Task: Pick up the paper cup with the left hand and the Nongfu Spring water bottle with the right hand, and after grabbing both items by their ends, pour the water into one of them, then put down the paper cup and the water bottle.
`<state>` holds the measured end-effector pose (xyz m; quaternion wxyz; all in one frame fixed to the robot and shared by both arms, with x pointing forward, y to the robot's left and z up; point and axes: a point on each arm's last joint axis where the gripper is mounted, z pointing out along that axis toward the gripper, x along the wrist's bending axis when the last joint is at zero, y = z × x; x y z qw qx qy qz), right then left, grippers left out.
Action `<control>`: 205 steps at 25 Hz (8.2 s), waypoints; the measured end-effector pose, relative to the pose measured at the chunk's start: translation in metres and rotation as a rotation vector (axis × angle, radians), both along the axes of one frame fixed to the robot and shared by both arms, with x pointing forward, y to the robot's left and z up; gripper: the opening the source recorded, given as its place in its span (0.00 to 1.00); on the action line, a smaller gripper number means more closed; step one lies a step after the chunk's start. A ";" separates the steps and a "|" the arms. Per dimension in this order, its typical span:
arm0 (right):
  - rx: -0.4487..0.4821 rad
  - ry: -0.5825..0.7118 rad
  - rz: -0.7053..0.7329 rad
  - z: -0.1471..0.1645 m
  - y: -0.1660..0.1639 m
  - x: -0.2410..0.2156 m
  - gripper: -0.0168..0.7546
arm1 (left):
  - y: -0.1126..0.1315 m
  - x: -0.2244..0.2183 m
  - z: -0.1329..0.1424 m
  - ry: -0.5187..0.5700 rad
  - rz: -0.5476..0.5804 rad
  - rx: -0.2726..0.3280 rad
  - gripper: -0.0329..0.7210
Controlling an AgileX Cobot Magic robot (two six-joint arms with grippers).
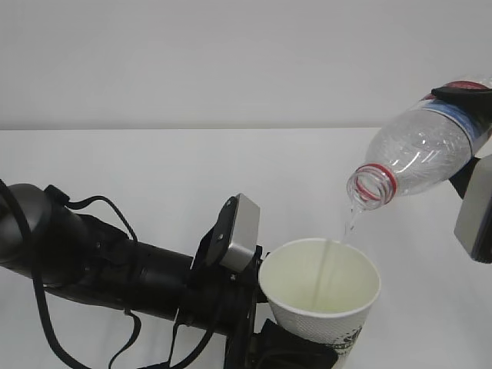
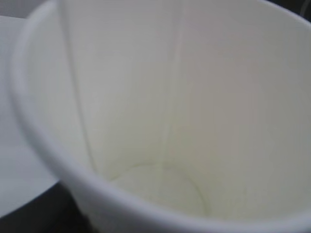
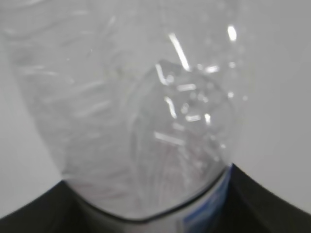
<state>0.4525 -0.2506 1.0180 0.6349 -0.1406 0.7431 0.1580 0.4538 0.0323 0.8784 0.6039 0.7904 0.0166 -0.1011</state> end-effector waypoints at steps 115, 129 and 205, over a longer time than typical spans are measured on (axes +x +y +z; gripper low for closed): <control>-0.028 -0.030 -0.003 0.001 -0.001 0.000 0.62 | 0.000 0.000 -0.001 -0.002 -0.002 0.007 0.72; -0.035 -0.038 -0.006 0.002 -0.001 0.001 0.62 | 0.000 0.000 -0.001 -0.003 -0.004 0.007 0.72; -0.041 -0.080 0.003 0.005 0.000 0.001 0.62 | 0.000 0.000 -0.001 -0.005 -0.005 0.015 0.72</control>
